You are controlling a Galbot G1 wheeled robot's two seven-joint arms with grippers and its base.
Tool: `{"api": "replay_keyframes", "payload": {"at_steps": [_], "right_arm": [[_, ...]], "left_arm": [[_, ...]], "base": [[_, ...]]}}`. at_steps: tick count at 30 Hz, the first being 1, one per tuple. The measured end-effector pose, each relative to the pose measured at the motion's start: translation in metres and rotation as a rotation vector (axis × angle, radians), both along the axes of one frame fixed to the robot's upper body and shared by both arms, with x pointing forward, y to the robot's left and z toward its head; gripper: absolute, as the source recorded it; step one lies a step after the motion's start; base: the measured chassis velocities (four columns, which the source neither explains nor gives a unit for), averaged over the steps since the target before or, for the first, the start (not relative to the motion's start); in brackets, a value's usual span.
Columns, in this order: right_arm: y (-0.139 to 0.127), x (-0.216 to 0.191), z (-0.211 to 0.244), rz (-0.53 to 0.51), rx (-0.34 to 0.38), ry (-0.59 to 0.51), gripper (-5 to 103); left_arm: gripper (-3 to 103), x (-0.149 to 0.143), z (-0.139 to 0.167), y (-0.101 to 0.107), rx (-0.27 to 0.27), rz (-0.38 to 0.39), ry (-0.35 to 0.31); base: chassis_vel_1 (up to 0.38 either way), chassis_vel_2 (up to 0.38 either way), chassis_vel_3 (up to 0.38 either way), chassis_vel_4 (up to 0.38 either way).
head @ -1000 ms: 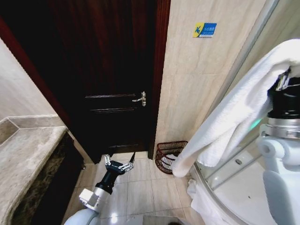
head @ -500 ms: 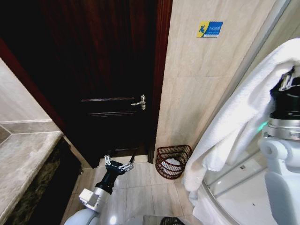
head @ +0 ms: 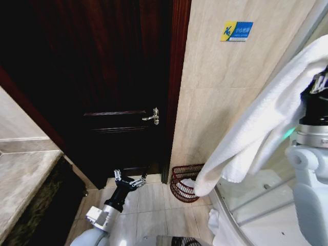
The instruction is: Discard the used towel into the hamper.
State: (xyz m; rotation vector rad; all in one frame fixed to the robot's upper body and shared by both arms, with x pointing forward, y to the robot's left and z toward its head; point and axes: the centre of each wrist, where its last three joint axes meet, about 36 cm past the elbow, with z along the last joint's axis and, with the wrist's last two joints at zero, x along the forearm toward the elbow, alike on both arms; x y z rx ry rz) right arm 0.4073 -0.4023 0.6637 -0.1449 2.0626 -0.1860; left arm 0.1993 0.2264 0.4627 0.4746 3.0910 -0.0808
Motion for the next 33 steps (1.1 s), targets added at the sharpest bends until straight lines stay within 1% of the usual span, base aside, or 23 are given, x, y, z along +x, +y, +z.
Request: {"api": "replay_keyframes", "payload": {"at_steps": [4, 5, 8, 12, 22, 33], "right_arm": [[0.001, 0.031, 0.014, 0.033, -0.008, -0.056, 8], [0.001, 0.031, 0.014, 0.033, -0.008, -0.056, 8], [0.008, 0.051, 0.026, 0.052, 0.0, -0.083, 8], [0.014, 0.061, 0.035, 0.067, 0.0, -0.095, 8], [0.014, 0.065, 0.034, 0.063, -0.001, -0.085, 8], [0.016, 0.065, 0.005, 0.06, 0.007, -0.041, 8]], "left_arm": [[100, 0.0, 0.0, 0.0, 0.0, 0.0, 0.0], [100, 0.0, 0.0, 0.0, 0.0, 0.0, 0.0], [100, 0.0, 0.0, 0.0, 0.0, 0.0, 0.0], [100, 0.0, 0.0, 0.0, 0.0, 0.0, 0.0], [100, 0.0, 0.0, 0.0, 0.0, 0.0, 0.0], [100, 0.0, 0.0, 0.0, 0.0, 0.0, 0.0]], "base": [[-0.016, 0.004, 0.004, -0.006], [0.0, 0.0, 0.0, 0.0], [0.0, 0.0, 0.0, 0.0], [0.0, 0.0, 0.0, 0.0], [0.0, 0.0, 0.0, 0.0], [0.0, 0.0, 0.0, 0.0]]}}
